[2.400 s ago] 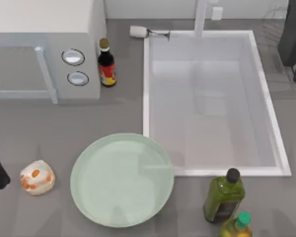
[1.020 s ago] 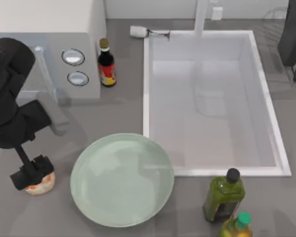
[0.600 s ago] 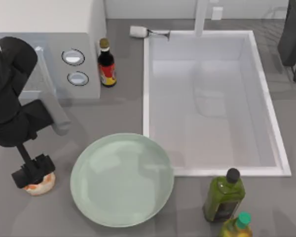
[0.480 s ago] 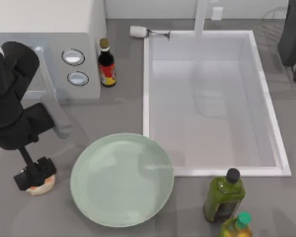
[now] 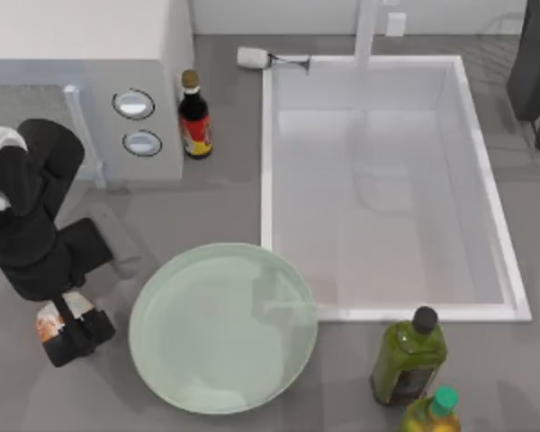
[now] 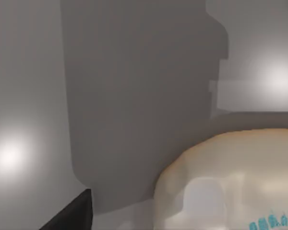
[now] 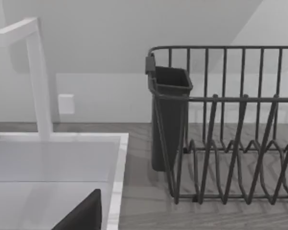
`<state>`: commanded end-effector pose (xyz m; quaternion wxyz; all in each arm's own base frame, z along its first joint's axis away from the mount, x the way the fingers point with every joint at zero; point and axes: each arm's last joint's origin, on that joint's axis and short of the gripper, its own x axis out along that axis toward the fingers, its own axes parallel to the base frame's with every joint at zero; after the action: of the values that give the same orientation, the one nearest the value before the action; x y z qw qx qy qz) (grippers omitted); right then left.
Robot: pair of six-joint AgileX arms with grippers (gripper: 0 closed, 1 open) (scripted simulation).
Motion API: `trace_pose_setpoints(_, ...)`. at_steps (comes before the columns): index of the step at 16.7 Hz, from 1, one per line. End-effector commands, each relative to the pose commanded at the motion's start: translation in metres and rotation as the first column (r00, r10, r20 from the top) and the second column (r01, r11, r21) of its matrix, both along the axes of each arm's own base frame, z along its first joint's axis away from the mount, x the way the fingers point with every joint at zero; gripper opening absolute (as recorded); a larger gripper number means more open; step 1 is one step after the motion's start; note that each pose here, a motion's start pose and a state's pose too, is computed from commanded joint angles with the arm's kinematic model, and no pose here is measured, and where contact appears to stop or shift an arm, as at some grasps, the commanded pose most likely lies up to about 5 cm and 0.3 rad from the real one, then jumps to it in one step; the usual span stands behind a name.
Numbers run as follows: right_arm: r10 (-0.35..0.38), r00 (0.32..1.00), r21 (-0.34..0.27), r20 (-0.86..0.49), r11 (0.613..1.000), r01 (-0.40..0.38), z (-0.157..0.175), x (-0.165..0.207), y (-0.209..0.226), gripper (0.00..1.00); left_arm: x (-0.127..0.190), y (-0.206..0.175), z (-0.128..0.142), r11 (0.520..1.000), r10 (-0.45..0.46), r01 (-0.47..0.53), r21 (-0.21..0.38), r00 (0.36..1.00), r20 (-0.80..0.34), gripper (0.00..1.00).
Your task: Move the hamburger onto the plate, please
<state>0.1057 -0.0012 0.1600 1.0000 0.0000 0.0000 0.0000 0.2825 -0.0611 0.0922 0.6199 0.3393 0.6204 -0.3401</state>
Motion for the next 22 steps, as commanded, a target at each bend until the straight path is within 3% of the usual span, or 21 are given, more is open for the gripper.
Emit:
trace_pose_setpoints(4,0.000,1.000,0.000,0.000,1.000,0.000,0.0000,0.0000,0.0000,1.00,-0.0001,0.0000,-0.0007,1.000,0.000,0.000,0.000,1.000,-0.001,1.00)
trace_pose_setpoints(17,0.000,1.000,0.000,0.000,1.000,0.000,0.0000,0.0000,0.0000,1.00,-0.0001,0.0000,-0.0007,1.000,0.000,0.000,0.000,1.000,-0.001,0.02)
trace_pose_setpoints(22,0.000,1.000,0.000,0.000,1.000,0.000,0.0000,0.0000,0.0000,1.00,-0.0001,0.0000,-0.0007,1.000,0.000,0.000,0.000,1.000,-0.001,0.00)
